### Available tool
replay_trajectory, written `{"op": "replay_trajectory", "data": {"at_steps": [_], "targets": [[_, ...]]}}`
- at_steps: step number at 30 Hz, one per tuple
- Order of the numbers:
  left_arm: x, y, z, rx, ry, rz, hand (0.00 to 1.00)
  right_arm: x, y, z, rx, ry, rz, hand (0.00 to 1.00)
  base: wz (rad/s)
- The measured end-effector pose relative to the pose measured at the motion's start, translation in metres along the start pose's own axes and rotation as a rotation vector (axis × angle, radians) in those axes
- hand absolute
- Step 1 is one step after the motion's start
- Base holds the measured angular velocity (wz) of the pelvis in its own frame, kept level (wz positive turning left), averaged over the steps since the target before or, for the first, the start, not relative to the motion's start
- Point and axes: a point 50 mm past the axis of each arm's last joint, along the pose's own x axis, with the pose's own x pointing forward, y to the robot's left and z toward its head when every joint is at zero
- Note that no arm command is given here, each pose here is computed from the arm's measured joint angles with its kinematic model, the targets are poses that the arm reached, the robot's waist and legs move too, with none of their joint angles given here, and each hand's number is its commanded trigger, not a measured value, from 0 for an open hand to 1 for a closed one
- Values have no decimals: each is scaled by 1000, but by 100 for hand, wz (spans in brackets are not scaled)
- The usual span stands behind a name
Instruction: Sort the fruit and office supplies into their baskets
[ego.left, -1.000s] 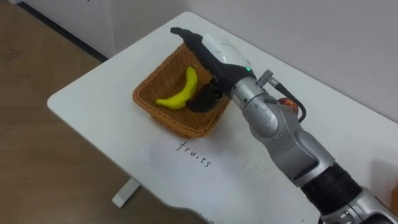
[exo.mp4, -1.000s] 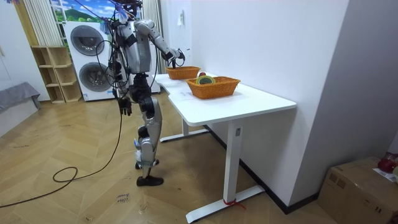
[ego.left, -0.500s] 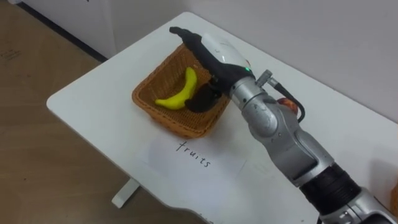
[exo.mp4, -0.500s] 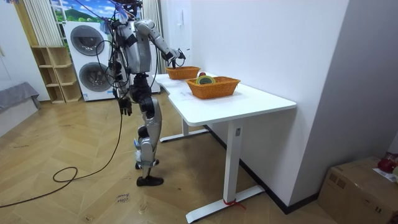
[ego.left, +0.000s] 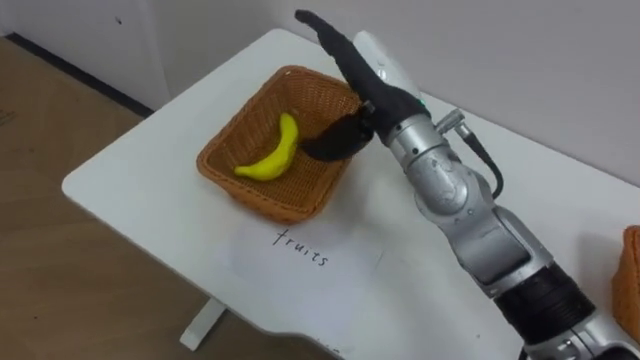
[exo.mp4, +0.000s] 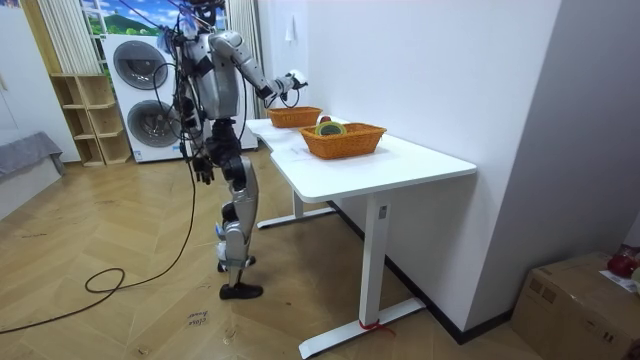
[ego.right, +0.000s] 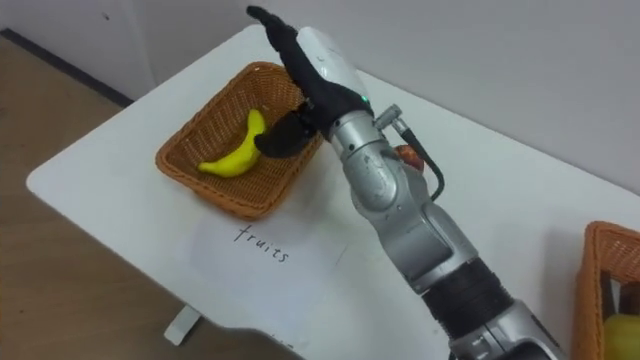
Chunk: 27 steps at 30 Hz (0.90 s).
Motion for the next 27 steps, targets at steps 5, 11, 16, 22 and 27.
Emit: {"op": "replay_trajectory", "data": {"at_steps": [5, 11, 16, 22, 27], "targets": [[-2, -7, 0, -6, 5, -14, 0, -1, -12, -6, 65, 27, -90, 0, -2], [-3, -12, -2, -7, 14, -32, 0, -1, -18, -14, 127, 59, -162, 0, -8], [-3, -12, -1, -8, 13, -34, 0, -2, -20, -16, 170, 74, -196, 0, 0], [-3, -12, 1, -8, 5, -33, 0, -3, -30, -28, 245, 113, -262, 0, 0], [-3, -13, 2, -9, 2, -33, 0, -5, -38, -31, 269, 122, -297, 0, 0]]}}
